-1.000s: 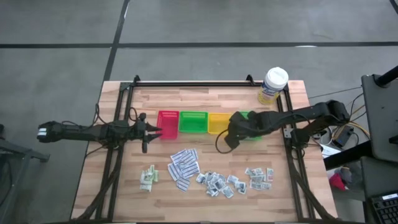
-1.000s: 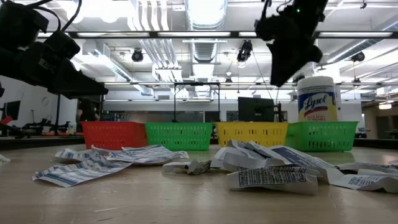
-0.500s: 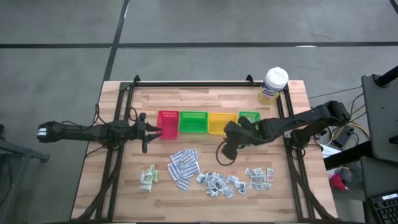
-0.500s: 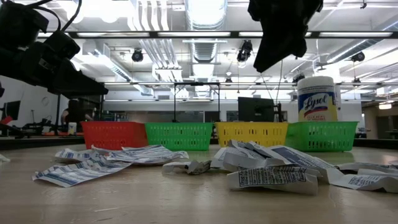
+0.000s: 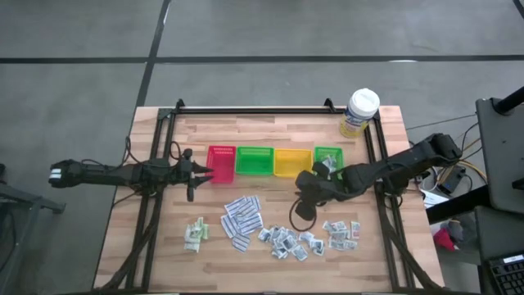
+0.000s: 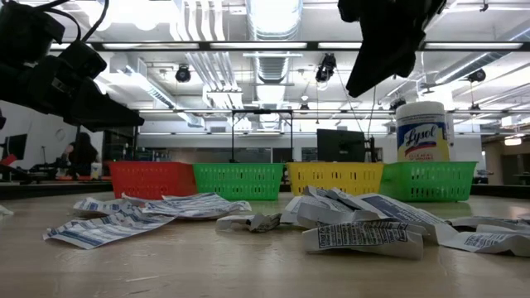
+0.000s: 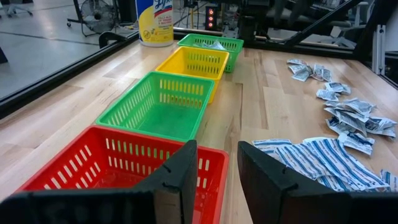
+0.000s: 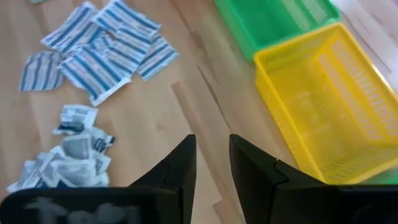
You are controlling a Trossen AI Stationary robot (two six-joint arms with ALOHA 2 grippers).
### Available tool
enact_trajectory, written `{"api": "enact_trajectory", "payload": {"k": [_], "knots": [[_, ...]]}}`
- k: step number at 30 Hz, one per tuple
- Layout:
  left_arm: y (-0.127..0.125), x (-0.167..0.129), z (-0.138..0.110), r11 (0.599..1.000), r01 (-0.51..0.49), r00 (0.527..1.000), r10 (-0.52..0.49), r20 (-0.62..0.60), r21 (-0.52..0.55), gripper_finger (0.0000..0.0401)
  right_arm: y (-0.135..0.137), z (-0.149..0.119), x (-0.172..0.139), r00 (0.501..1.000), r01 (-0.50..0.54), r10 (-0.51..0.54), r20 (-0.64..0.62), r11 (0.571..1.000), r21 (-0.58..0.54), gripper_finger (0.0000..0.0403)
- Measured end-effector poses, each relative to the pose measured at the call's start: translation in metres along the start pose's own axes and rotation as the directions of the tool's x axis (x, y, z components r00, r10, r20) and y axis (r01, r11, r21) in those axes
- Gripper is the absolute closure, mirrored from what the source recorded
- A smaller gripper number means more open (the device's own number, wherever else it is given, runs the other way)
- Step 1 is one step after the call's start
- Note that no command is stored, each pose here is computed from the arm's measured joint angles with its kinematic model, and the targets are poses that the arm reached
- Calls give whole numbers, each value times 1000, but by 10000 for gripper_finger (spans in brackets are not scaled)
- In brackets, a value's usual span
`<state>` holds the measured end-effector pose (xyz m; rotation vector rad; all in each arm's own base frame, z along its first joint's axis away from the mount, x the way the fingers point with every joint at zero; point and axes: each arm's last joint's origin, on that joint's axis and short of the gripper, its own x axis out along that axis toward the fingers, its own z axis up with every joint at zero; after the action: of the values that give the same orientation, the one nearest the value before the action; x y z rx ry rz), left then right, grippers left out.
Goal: Pick & Place First Aid Supplies
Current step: Put the blue alcohol pad into the right green bin
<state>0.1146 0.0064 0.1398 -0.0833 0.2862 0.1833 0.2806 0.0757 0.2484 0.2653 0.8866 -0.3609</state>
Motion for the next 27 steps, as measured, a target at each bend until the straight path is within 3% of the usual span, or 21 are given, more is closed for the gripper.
{"api": "enact_trajectory", "payload": {"k": [10, 15, 23, 27], "knots": [[0, 0, 0, 1000, 0, 1000, 0, 0, 2, 288, 25, -9, -10, 992, -111, 121, 46, 976, -188, 333], [0, 0, 0, 1000, 0, 1000, 0, 0, 3, 288, 36, -19, -16, 984, -166, 176, 15, 952, -257, 333], [0, 0, 0, 1000, -1, 1000, 1, 0, 3, 288, 42, -24, -18, 958, -287, 277, -76, 919, -270, 330], [0, 0, 0, 1000, -3, 1000, 3, 1, 4, 288, 43, -26, -18, 934, -357, 332, -132, 876, -325, 338]]}}
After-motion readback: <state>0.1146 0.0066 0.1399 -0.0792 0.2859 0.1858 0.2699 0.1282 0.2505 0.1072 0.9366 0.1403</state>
